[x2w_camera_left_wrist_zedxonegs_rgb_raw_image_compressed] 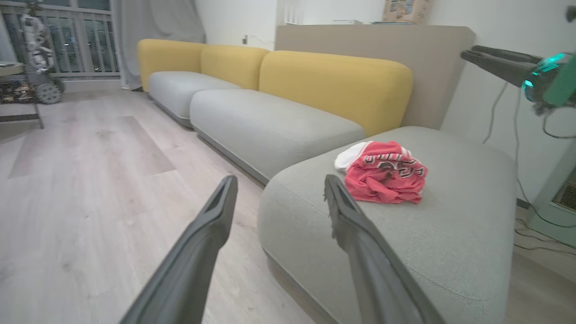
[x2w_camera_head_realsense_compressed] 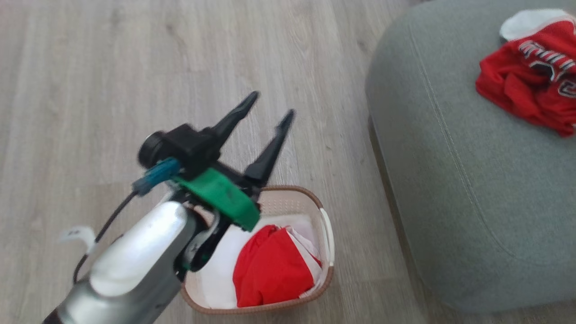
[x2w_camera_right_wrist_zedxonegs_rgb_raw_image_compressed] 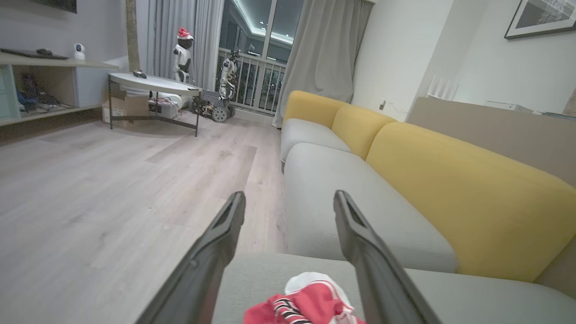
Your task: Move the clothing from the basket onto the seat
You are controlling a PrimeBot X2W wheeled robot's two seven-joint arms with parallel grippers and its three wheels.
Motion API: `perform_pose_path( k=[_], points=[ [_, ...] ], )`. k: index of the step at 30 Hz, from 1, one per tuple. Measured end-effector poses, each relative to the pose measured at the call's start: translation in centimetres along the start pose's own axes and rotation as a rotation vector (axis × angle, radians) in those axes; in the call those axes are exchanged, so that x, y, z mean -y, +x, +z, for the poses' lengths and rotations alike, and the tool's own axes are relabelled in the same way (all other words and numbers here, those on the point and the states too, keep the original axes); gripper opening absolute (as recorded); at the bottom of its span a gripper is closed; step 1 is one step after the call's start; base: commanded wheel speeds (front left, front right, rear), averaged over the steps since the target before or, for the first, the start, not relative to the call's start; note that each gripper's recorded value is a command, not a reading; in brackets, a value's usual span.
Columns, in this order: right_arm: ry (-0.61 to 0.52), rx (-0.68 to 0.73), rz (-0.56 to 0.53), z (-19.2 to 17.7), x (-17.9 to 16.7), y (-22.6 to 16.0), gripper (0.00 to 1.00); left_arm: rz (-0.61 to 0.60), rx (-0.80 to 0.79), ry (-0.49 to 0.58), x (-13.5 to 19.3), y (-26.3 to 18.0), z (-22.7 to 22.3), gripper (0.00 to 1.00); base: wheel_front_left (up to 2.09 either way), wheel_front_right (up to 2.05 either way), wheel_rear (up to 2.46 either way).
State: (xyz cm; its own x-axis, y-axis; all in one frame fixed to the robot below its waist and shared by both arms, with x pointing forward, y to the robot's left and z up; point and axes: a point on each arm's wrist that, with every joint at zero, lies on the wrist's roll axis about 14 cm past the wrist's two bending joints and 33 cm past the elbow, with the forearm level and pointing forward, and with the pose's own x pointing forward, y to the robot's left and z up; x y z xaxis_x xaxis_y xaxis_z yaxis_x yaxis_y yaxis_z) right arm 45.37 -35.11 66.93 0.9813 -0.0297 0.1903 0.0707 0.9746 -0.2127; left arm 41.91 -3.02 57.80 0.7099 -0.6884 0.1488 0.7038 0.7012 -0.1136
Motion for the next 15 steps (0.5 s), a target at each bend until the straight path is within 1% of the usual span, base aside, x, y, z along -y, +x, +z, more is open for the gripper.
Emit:
perform_pose_path(
  k=[7,12,15],
  points=[
    [0.085,0.1,0.082,0.8,-6.7,-3.0,1.0,0.18,0.011,0.023,-3.6,-3.9,0.8,1.0,0.0,0.0,0.0],
    [0.108,0.114,0.12,0.8,-9.8,-4.7,1.0,0.281,0.039,0.034,-5.5,-6.5,1.9,1.0,0.0,0.0,0.0],
    [0.152,0.119,0.128,0.4,-11.1,-5.4,1.0,0.342,0.052,0.047,-6.5,-8.2,2.5,1.0,0.0,0.0,0.0]
  ],
)
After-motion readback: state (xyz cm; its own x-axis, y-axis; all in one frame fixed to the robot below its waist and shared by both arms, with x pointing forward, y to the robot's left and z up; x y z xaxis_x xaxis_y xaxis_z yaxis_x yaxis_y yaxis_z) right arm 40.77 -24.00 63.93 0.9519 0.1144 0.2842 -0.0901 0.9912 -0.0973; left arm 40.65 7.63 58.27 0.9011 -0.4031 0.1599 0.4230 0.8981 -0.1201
